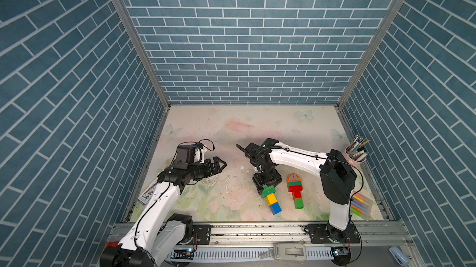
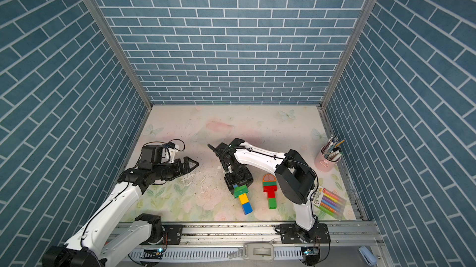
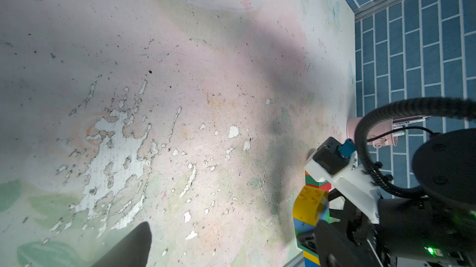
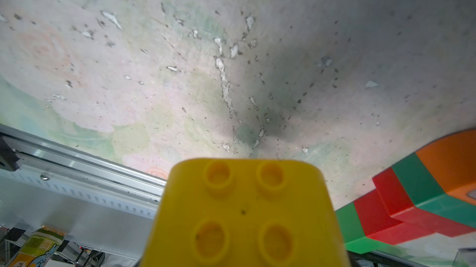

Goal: Assemble an ice cream with lego
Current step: Adjust the lego brick at the center of the board.

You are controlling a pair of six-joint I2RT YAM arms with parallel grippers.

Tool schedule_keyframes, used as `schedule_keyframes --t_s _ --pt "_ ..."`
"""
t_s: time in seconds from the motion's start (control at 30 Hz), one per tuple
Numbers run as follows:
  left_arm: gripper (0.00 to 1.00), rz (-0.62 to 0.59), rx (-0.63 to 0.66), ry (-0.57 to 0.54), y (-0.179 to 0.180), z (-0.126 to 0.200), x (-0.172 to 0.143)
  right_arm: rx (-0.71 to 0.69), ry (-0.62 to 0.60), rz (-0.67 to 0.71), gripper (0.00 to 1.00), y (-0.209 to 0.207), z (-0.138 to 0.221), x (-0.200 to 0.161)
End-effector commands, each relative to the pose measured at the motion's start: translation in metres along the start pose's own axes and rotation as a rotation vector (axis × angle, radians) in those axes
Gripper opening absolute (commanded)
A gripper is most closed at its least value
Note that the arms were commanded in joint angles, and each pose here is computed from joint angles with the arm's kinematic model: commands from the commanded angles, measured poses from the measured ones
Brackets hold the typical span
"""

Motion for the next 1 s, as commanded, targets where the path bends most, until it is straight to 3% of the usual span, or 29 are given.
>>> schedule_keyframes --t_s 0.0,0.47,0.73,0.97 --pt "0.99 -0.002 0.006 -0.002 0.0 0.002 0.001 0.006 0.057 0.011 0.0 -0.002 -0.004 -0.001" --pt "1.0 -0.003 0.014 -0.007 0.0 0.003 0.001 -0.028 0.097 0.001 0.02 -0.009 -0.029 0.006" --pt "1.0 -0.002 0.019 -0.007 0.001 0.003 0.001 -0.042 0.086 -0.014 0.1 -0.012 -0.038 0.009" --pt "1.0 -0.001 0.024 -0.008 0.001 0.003 0.001 -0.041 0.099 -0.015 0.25 -0.014 -0.047 0.007"
Point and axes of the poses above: each gripper's point midway between its finger pads, its own z axis back along the fingers, its own y axis along the line the jaws close on, x = y × z, the point moved 9 cm from there along z, back along the fingers, and after that the axes turned 10 degrees about z, right-handed, at the moved point
